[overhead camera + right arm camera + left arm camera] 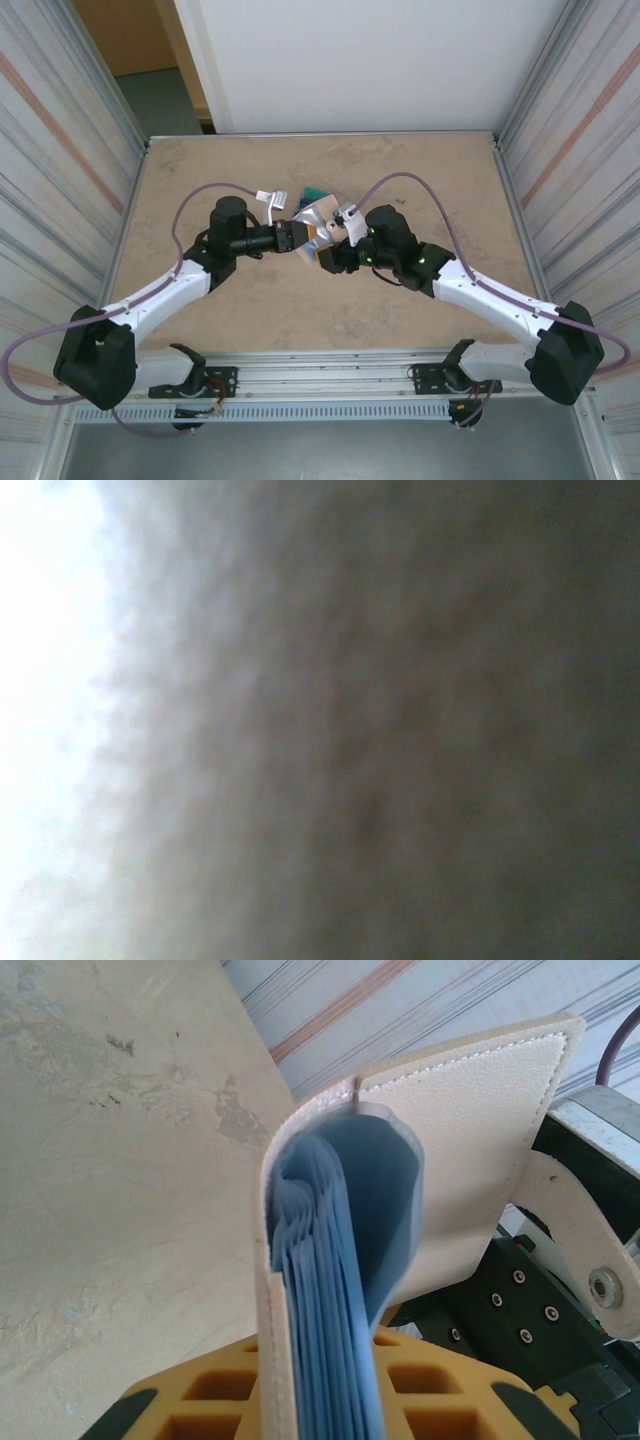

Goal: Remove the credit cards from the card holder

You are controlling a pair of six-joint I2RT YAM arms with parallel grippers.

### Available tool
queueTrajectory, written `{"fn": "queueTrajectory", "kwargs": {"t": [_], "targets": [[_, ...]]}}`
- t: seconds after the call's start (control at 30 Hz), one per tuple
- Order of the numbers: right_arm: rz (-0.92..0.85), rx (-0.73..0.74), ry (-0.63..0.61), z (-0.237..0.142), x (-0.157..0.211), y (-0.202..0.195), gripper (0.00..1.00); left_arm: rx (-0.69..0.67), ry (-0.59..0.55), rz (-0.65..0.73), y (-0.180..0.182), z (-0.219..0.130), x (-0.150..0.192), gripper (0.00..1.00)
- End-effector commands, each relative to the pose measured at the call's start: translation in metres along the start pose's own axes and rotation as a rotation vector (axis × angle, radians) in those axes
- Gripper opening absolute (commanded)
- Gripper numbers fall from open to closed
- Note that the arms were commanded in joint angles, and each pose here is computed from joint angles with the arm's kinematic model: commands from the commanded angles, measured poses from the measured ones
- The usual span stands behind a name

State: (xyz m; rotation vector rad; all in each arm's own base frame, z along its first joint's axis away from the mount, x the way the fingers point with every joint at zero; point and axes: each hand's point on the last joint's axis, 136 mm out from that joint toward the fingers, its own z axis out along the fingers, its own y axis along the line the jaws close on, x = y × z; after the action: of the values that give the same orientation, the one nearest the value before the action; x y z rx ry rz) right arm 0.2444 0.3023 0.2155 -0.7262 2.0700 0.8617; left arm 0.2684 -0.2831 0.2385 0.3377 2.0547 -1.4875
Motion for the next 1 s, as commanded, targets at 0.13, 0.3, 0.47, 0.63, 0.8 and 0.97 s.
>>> {"fn": "queueTrajectory", "kwargs": {"t": [0.13,0.3,0.47,0.63,0.8,0.97], "targets": [[0.025,-0.017,-0.070,-0.005,-0.016,0.003,0.54,0.097,0.014,0.053,-0.028,-0.001,-0.006,0.21],[0.032,0.010,-0.065,-0.004,-0.015,-0.002,0.50,0.101,0.016,0.048,-0.029,0.000,-0.007,0.21],[0.047,0.026,-0.070,-0.002,-0.016,-0.005,0.38,0.102,0.014,0.045,-0.029,0.000,-0.008,0.44],[0.088,0.031,-0.093,-0.004,-0.020,-0.007,0.30,0.110,0.014,0.043,-0.030,0.001,-0.008,0.46],[0.190,0.045,-0.118,-0.006,-0.022,-0.017,0.19,0.115,0.015,0.034,-0.028,0.001,-0.008,0.48],[0.306,0.017,-0.168,-0.008,-0.026,-0.023,0.15,0.114,0.020,0.026,-0.026,0.002,-0.007,0.48]]}}
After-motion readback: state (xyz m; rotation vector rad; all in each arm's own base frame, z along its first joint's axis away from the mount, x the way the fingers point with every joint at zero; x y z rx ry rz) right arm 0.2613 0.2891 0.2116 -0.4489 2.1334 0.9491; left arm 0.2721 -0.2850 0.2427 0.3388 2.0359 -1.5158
